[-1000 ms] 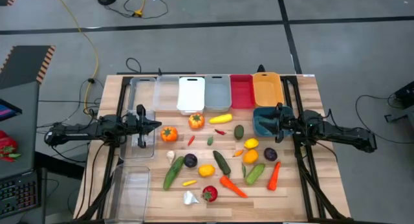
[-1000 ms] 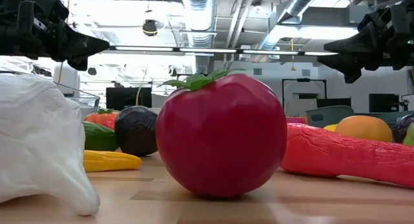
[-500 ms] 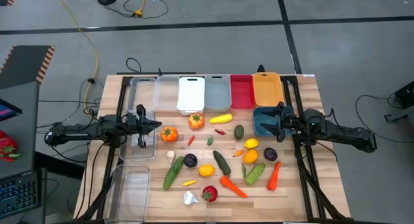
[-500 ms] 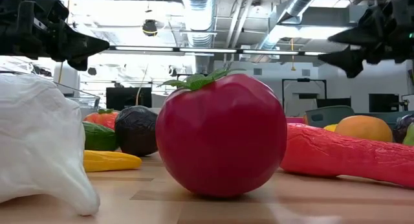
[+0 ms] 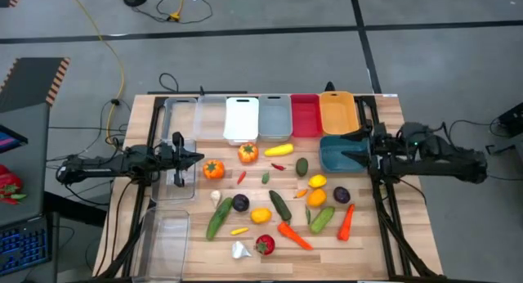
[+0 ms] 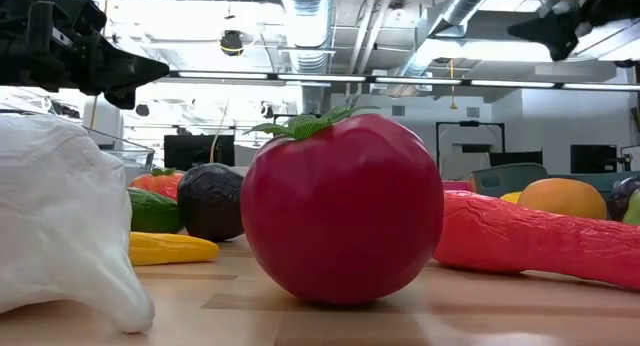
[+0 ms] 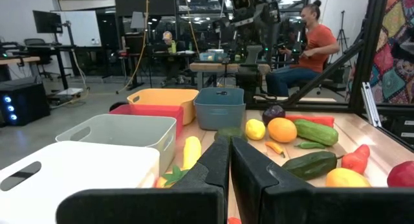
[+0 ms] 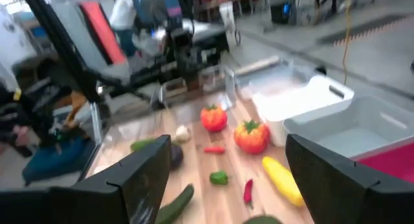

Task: Sort produce into baskets
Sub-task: Put the right plum into the blue bin

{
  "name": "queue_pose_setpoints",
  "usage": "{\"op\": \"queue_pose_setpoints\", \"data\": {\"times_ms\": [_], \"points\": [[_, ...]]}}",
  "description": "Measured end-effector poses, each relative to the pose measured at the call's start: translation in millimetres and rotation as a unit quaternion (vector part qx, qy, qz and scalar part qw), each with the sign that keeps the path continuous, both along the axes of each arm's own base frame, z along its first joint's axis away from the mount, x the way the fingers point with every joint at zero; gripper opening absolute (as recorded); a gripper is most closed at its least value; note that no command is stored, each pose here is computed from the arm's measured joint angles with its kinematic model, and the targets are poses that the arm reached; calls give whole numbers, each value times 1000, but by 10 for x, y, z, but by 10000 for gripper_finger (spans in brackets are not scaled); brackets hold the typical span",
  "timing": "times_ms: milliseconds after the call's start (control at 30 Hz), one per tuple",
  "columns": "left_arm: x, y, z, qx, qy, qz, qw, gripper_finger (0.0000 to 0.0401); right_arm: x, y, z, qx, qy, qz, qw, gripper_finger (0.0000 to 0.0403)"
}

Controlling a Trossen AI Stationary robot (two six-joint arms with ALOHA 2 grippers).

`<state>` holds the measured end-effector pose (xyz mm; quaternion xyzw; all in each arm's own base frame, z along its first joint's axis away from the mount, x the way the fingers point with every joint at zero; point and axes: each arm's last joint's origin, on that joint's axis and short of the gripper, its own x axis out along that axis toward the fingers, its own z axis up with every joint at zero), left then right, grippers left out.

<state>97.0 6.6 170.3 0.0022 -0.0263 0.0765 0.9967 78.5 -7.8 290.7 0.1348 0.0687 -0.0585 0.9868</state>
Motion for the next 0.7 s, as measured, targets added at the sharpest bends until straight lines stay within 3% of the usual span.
{"op": "queue_pose_setpoints", "data": {"times_ms": [167, 333, 500, 700], "points": [[0, 0, -1, 0, 0, 0, 1000, 2, 240, 29, 213, 42, 108, 17, 993, 329], [0, 0, 0, 0, 0, 0, 1000, 2, 542, 119, 280, 101, 253, 22, 962, 329], [0, 0, -1, 0, 0, 0, 1000, 2, 869, 273, 207, 153, 389, 1, 908, 329], [0, 0, -2, 0, 0, 0, 1000, 2, 1161, 470, -37, 189, 530, -70, 823, 329]]}}
